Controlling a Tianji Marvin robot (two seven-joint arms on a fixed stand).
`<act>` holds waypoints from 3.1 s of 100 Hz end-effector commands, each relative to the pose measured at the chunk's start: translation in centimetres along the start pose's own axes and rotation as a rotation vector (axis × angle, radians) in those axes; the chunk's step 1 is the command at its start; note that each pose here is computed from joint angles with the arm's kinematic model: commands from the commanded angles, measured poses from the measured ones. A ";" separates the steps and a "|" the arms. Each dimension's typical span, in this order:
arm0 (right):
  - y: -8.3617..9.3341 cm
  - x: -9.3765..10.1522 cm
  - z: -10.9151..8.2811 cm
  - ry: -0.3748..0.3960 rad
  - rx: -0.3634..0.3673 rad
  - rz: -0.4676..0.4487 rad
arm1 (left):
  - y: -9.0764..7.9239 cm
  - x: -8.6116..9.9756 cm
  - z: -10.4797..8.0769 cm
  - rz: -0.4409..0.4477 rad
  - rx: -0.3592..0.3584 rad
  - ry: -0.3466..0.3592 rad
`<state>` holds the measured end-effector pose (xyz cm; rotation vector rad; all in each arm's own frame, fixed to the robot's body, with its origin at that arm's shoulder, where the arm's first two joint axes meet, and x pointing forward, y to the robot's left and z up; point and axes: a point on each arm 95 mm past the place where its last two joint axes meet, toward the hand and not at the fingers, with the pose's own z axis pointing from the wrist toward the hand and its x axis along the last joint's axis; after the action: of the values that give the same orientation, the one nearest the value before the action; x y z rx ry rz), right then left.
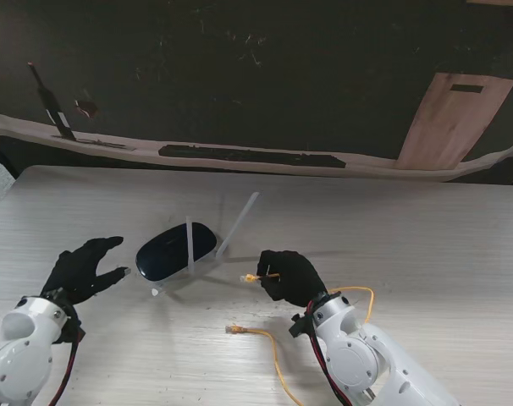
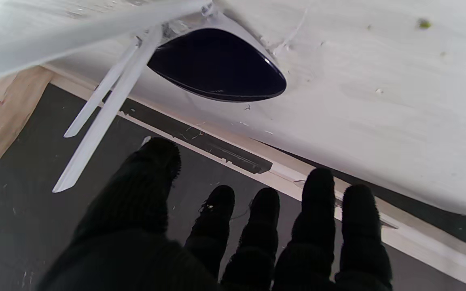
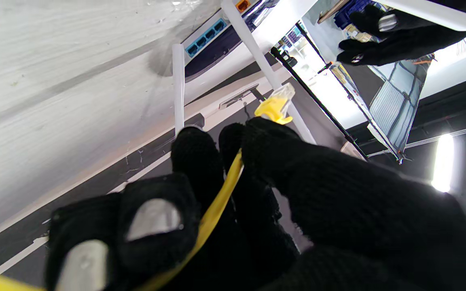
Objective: Untangle the Ethernet cable and plug it into the router
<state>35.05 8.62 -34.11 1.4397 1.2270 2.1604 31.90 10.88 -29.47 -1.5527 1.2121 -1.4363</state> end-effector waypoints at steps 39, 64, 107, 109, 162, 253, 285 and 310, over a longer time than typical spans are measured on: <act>-0.4 0.3 -0.5 -0.003 0.033 -0.005 | 1.7 2.0 9.5 0.092 -0.008 0.028; -0.7 0.4 -0.4 -0.010 0.049 -0.006 | 2.8 3.1 11.3 0.209 -0.178 0.042; -0.9 0.2 -0.5 -0.017 0.083 -0.005 | 3.9 4.6 12.7 0.293 -0.288 0.029; -0.9 0.2 -0.5 -0.017 0.083 -0.005 | 4.0 4.6 12.8 0.298 -0.289 0.027; -1.0 0.1 -0.6 -0.029 0.083 -0.007 | 7.6 4.6 16.0 0.348 -0.423 -0.005; -1.2 0.5 -0.2 -0.031 0.080 -0.012 | 13.6 5.4 14.9 0.412 -0.622 -0.005; -1.7 1.3 0.5 -0.068 0.074 -0.032 | 12.1 8.2 12.3 0.429 -0.711 0.088; -2.7 2.2 1.2 -0.156 0.011 -0.038 | 11.7 9.6 10.5 0.390 -0.688 0.086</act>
<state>34.70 11.13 -34.68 1.5074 1.2157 1.9733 42.79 -3.42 -33.95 -1.4331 1.9911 -1.0155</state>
